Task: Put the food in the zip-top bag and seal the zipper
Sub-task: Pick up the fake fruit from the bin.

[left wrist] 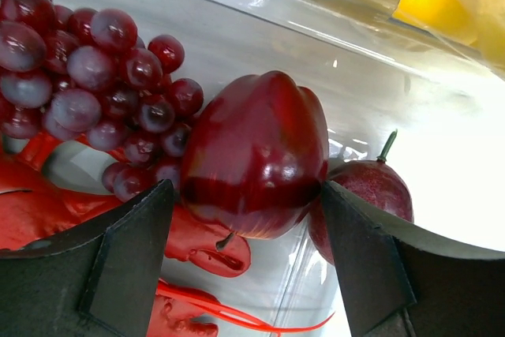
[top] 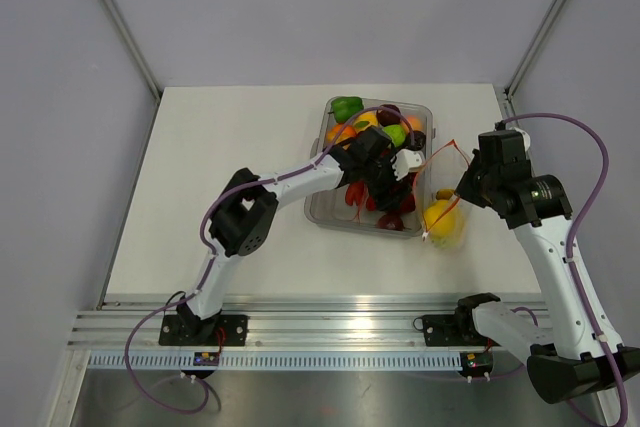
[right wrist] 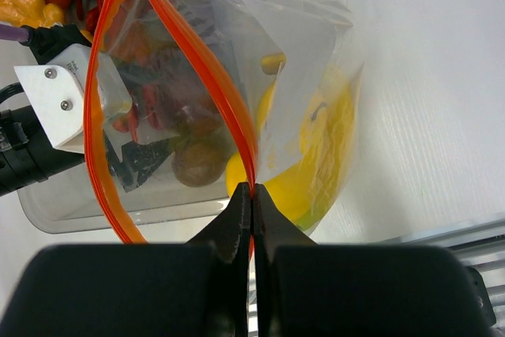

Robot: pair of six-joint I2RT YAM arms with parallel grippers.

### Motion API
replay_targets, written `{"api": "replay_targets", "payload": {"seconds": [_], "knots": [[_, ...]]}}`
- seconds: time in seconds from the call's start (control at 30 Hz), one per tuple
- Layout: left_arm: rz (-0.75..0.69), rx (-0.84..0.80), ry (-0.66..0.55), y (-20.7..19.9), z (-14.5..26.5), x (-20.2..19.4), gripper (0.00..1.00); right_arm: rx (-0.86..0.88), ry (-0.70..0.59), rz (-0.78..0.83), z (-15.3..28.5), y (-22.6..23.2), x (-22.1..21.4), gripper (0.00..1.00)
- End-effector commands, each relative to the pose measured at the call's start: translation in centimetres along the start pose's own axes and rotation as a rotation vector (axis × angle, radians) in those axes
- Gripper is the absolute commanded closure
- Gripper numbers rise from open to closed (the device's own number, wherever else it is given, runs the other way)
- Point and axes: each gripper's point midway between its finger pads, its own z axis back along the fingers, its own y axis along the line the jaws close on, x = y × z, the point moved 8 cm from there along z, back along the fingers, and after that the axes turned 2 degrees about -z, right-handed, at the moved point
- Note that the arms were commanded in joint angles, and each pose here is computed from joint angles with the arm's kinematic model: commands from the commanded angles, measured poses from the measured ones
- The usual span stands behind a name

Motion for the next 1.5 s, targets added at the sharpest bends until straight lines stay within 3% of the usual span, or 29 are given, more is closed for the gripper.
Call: {"api": "replay_targets", "payload": {"seconds": [0.0,0.2,0.37,0.6,0.87,1.03,1.47], "knots": [[0.007,0.008,-0.022,0.1,-1.0,-0.4,0.23,0.037,-0.049,-0.017,1.1,0.5,0.9,1.0],[0.016,-0.014,0.003,-0.6,-1.4,-1.1,0.21,0.042,-0.048,-0.025,1.1,0.5,0.9,1.0],[0.025,-0.014,0.01,-0.8,-1.4,-1.3,0.28,0.045,-0.048,-0.028,1.1,0.5,0.8,1.0],[0.035,-0.018,0.05,-1.0,-0.5,-1.4,0.62,0.046,-0.055,-0.03,1.5,0.2,0.6,1.0],[0.083,0.048,-0.019,-0.9,4.1,-0.1,0.64,0.05,-0.056,-0.03,1.5,0.1,0.3,1.0],[0.124,0.09,-0.048,-0.7,7.5,0.6,0.7,0.054,-0.047,-0.029,1.0,0.1,0.1,1.0],[0.103,0.145,-0.266,-2.7,18.1,7.1,0.72,0.074,-0.037,-0.017,0.1,0.8,0.4,1.0]]}}
